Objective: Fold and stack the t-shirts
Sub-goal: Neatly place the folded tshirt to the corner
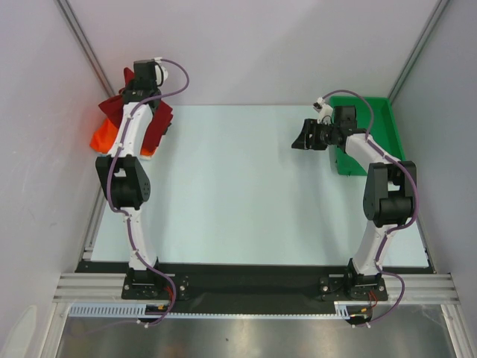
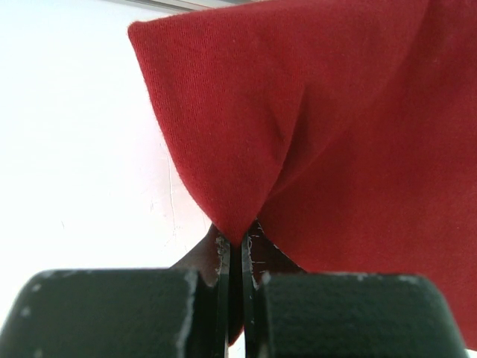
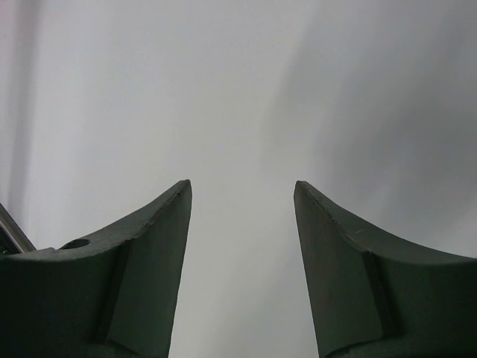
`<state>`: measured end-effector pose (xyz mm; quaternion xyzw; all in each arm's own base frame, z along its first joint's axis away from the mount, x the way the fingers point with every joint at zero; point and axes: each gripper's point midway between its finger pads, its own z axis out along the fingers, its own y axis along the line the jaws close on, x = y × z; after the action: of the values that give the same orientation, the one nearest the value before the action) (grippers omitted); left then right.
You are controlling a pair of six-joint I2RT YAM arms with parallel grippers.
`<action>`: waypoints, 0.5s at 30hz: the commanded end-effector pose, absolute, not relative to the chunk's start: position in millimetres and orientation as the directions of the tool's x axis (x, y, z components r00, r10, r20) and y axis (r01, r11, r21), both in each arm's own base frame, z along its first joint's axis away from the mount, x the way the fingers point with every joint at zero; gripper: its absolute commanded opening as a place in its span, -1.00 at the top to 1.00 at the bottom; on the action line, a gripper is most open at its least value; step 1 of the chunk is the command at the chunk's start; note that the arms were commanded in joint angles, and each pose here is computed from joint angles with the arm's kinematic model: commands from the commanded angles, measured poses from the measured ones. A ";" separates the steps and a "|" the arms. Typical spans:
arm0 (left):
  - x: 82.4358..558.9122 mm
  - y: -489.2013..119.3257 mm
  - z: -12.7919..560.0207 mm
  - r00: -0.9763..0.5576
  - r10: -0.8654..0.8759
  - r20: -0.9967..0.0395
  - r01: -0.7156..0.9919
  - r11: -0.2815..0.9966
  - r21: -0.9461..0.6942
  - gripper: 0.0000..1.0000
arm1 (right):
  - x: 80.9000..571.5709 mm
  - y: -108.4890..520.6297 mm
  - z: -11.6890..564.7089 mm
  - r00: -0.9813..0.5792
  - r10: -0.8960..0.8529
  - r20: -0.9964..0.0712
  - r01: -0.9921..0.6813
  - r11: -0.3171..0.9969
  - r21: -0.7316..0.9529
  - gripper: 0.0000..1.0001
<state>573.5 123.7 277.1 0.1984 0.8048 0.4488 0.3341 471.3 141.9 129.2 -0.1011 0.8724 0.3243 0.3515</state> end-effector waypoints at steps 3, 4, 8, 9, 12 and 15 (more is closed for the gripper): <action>566.8 132.9 316.5 -0.677 0.612 -0.409 -0.080 0.491 0.867 0.99 | 477.2 145.3 145.6 -0.695 0.055 -0.717 -0.431 0.766 0.477 -0.25; 567.2 132.4 315.2 -0.676 0.615 -0.405 -0.073 0.491 0.868 0.99 | 477.0 145.0 144.9 -0.696 0.055 -0.716 -0.430 0.767 0.477 -0.25; 567.2 136.7 299.0 -0.700 0.629 -0.338 -0.033 0.444 0.896 0.99 | 476.4 146.4 144.1 -0.696 0.052 -0.716 -0.433 0.766 0.476 -0.25; 567.1 137.9 297.7 -0.705 0.628 -0.331 -0.034 0.435 0.900 0.99 | 476.5 146.8 143.1 -0.697 0.051 -0.716 -0.432 0.767 0.475 -0.26; 564.9 158.9 287.7 -0.736 0.588 -0.335 -0.044 0.452 0.891 0.99 | 478.0 147.6 144.3 -0.693 0.050 -0.719 -0.435 0.766 0.473 -0.25; 564.0 177.1 285.4 -0.757 0.557 -0.341 -0.068 0.453 0.889 0.99 | 478.4 147.8 144.4 -0.692 0.046 -0.720 -0.437 0.768 0.469 -0.26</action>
<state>572.1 138.9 250.3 0.2110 0.8078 0.4600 0.3022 470.7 144.9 128.9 -0.1037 0.8725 0.3237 0.3510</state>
